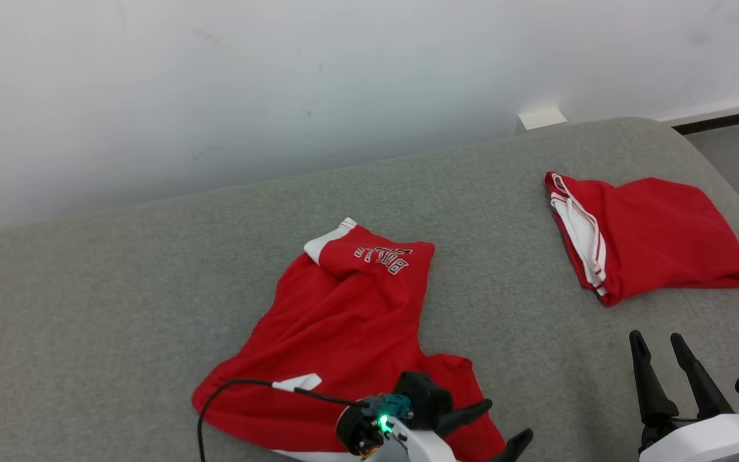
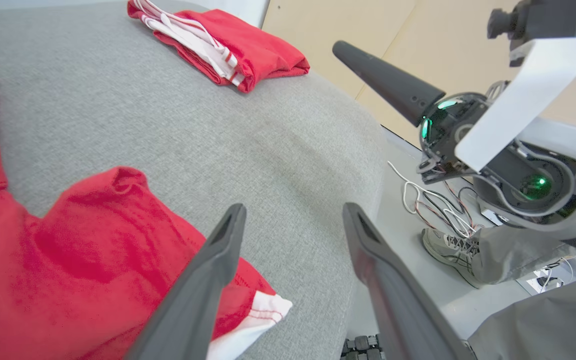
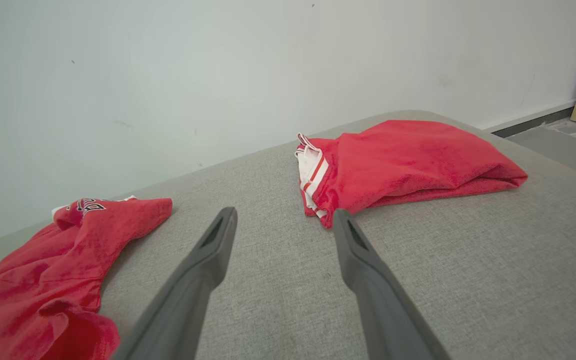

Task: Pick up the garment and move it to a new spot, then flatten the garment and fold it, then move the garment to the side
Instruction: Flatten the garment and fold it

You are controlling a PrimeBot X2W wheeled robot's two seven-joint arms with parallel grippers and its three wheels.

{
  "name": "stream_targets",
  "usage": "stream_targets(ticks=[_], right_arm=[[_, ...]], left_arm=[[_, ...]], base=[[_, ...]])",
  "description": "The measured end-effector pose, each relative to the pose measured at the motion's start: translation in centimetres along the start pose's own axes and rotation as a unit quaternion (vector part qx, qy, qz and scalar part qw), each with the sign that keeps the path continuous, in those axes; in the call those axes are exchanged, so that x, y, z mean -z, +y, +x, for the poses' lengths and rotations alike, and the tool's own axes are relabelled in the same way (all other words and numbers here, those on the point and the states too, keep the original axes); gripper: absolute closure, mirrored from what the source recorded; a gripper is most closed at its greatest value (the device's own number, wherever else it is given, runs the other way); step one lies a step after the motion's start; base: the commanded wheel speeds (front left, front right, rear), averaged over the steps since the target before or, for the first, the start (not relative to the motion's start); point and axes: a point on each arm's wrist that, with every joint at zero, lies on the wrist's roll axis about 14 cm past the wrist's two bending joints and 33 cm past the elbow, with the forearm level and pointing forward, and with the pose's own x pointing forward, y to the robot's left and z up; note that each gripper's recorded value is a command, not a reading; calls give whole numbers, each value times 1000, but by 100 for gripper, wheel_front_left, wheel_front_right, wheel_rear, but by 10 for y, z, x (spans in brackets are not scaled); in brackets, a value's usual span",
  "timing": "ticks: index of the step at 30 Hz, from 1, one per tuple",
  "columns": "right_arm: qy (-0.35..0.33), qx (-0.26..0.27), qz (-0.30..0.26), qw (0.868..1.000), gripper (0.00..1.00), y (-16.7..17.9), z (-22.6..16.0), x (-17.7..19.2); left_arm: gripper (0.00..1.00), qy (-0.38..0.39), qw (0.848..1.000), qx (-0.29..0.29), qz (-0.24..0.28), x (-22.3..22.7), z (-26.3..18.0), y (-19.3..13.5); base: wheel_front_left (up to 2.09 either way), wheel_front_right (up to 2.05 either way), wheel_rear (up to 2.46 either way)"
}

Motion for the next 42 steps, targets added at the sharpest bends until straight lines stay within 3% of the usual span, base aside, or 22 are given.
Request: stream_targets(ticks=[3,6,13,19,29,35,42], right_arm=[[0,-17,-3,1000,0,10,4,0],[0,-35,-6,999,0,21,7,0],[-6,-74,-13,997,0,46,15,-6],[1,-79,-10,997,0,51,14,-2],[40,-125,-12,991,0,82,5,18],[105,-185,-10,977,0,120,-8,52],[205,-195,-68,957,0,121,-8,99]], left_arm=[[0,-41,999,-27,15,-22,-13,10],[0,-81,992,-92,35,-42,-38,37],[0,-121,955,-264,62,-52,-120,108],[0,-121,925,-357,49,-35,-170,142],[0,-102,907,-407,28,-16,-199,166],[0,-119,898,-424,3,-8,-205,166],[0,-132,888,-441,-8,-6,-217,165]], base=[[0,0,0],[0,0,0],[0,0,0],[0,0,0],[0,0,0],[0,0,0],[0,0,0]])
